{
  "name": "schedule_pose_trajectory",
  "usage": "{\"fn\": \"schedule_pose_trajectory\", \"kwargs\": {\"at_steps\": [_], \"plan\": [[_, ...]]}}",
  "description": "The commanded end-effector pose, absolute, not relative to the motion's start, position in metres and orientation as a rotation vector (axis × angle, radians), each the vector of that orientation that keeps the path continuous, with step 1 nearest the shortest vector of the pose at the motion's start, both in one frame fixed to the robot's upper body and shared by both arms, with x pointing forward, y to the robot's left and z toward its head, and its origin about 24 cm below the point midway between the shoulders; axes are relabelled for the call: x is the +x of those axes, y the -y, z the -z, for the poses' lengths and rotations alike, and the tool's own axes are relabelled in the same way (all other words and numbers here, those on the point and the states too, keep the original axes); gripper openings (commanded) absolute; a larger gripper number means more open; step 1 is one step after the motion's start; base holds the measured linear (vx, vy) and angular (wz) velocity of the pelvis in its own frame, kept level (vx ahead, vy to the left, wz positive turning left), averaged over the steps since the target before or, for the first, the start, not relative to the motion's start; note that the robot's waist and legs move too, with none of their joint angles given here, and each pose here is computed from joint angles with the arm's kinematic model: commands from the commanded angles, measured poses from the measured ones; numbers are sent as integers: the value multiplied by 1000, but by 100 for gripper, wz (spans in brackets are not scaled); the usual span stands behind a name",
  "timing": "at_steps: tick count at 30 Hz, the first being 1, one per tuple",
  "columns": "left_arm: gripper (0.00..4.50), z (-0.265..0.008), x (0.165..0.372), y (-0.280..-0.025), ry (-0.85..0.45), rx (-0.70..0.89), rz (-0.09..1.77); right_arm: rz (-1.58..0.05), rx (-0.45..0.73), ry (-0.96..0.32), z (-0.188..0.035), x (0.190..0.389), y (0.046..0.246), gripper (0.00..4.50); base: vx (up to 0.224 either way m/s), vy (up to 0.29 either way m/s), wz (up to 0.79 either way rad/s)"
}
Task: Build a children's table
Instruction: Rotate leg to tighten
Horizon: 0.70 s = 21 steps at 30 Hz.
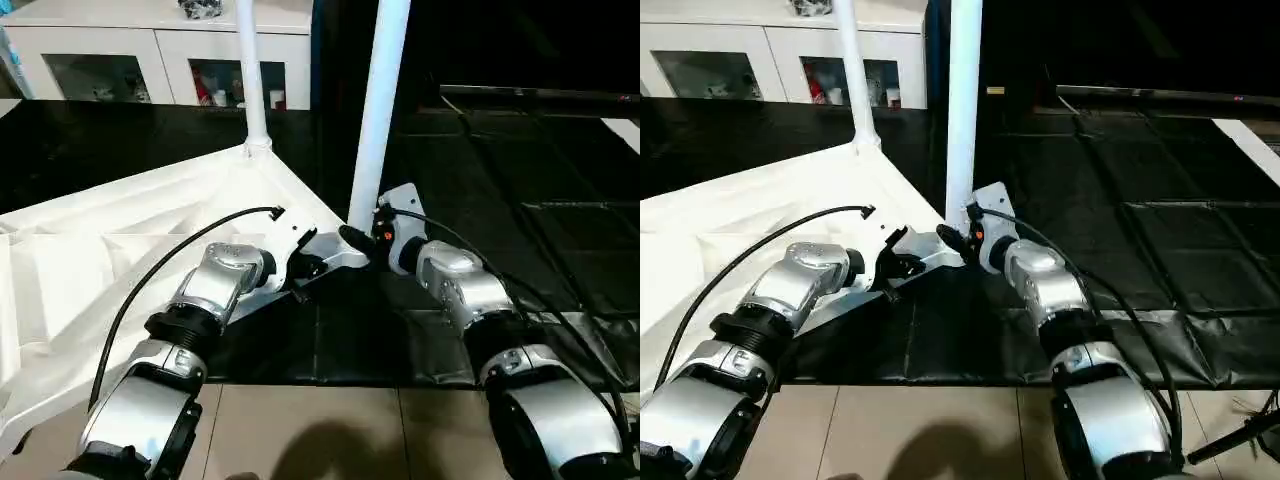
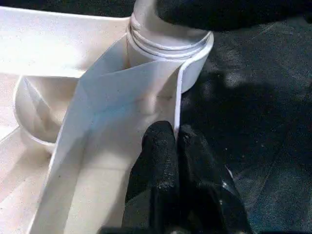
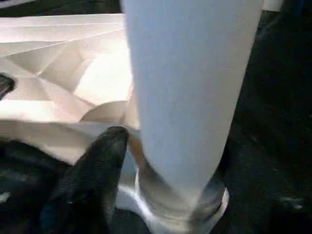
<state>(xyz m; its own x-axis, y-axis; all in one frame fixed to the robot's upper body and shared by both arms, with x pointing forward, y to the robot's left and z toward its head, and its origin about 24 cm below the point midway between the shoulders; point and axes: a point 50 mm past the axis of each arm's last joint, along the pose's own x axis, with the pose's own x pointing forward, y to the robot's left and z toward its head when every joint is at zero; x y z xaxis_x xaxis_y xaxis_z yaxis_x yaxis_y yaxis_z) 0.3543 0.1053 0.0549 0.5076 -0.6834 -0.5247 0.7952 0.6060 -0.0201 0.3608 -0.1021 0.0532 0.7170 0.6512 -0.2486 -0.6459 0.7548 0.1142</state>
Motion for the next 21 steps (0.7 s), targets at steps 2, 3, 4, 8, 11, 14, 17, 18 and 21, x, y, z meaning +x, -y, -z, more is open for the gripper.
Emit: {"fn": "schedule_pose_trajectory", "kwargs": {"at_steps": [2,3,4,8,11,14,17,18,21], "plan": [[0,-64,359,-108,-454,253,886,-935,33,-337,-39,343,88,352,0,0,0],[0,-64,358,-112,-456,258,888,-953,25,-339,-38,341,94,357,0,0,0],[0,-64,358,-114,-457,260,889,-972,13,-338,-39,340,99,358,0,0,0],[0,-62,353,-123,-467,275,937,-1059,-31,-347,-42,335,125,400,0,0,0],[0,-60,351,-125,-481,284,959,-1074,-35,-343,-45,334,131,418,0,0,0],[0,-55,343,-129,-506,309,1051,-1142,-47,-315,-55,333,145,444,0,0,0],[0,-52,336,-132,-522,345,1138,-1214,-90,-303,-60,330,153,447,0,0,0],[0,-52,332,-133,-519,363,1190,-1242,-109,-296,-62,328,155,447,0,0,0],[0,-53,322,-135,-518,409,1326,-1314,-145,-292,-66,326,157,447,0,0,0]]}}
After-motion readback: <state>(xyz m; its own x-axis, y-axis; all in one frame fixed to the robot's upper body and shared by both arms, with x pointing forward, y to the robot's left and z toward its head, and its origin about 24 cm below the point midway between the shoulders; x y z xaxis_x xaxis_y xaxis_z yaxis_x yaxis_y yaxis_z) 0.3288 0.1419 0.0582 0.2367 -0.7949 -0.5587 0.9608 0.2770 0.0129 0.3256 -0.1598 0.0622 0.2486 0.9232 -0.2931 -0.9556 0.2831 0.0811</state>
